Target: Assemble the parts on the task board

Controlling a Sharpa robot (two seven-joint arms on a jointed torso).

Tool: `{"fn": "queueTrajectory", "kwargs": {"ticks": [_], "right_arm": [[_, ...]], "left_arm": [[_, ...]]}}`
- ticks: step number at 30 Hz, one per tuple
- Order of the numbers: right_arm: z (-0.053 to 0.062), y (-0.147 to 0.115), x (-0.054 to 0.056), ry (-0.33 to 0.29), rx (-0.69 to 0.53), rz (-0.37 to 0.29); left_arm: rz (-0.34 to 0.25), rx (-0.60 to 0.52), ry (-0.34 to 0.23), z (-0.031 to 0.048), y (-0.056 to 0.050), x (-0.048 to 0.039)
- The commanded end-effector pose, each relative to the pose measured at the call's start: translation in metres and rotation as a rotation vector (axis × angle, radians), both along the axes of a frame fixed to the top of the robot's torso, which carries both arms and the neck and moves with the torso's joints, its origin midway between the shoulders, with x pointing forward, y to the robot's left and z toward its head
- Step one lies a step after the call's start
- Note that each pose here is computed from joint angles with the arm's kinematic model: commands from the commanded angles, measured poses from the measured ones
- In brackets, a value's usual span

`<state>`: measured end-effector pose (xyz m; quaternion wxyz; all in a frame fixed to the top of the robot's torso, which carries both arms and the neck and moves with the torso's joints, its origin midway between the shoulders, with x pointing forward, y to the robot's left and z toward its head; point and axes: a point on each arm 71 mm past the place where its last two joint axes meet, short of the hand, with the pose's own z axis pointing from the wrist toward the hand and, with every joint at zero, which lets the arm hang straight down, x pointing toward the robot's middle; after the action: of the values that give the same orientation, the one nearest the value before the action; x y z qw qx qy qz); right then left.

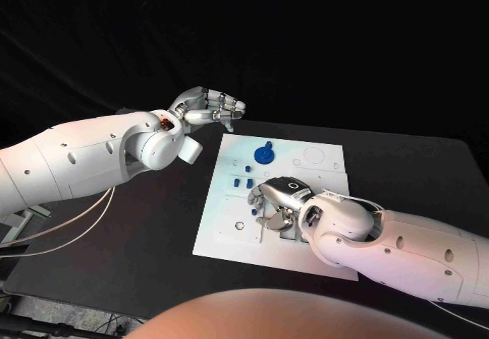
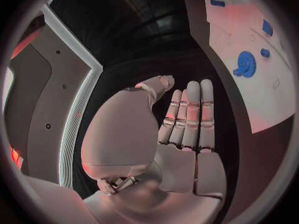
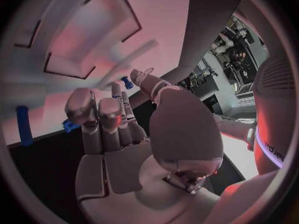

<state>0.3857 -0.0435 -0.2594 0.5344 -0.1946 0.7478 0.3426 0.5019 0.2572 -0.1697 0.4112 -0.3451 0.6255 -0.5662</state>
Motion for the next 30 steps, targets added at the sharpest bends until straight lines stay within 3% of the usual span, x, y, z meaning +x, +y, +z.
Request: {"fn": "queueTrajectory", "kwargs": {"ticks": [1,6,15,18,23,30], "right_arm": [[0.002,-0.004,-0.001,-0.024,0.015,-0.016],[0.015,-0.023,0.0,-0.051,0.055,-0.05],[0.05,-0.08,0.019,-0.013,0.114,-0.149],[0.057,-0.096,0.025,-0.014,0.104,-0.165],[0.057,-0.115,0.032,-0.008,0.033,-0.174],[0.05,-0.121,0.041,-0.021,-0.066,-0.183]], "left_arm": [[-0.016,-0.005,-0.002,0.0011,-0.001,-0.0004],[-0.014,-0.004,-0.002,0.001,0.0,-0.0003],[-0.013,-0.002,0.001,0.0008,0.003,-0.0006],[-0.013,-0.001,0.001,0.0006,0.003,-0.0005],[-0.015,-0.002,0.003,0.0002,0.003,-0.0003],[-0.021,-0.003,0.005,-0.0002,0.003,-0.0002]]}}
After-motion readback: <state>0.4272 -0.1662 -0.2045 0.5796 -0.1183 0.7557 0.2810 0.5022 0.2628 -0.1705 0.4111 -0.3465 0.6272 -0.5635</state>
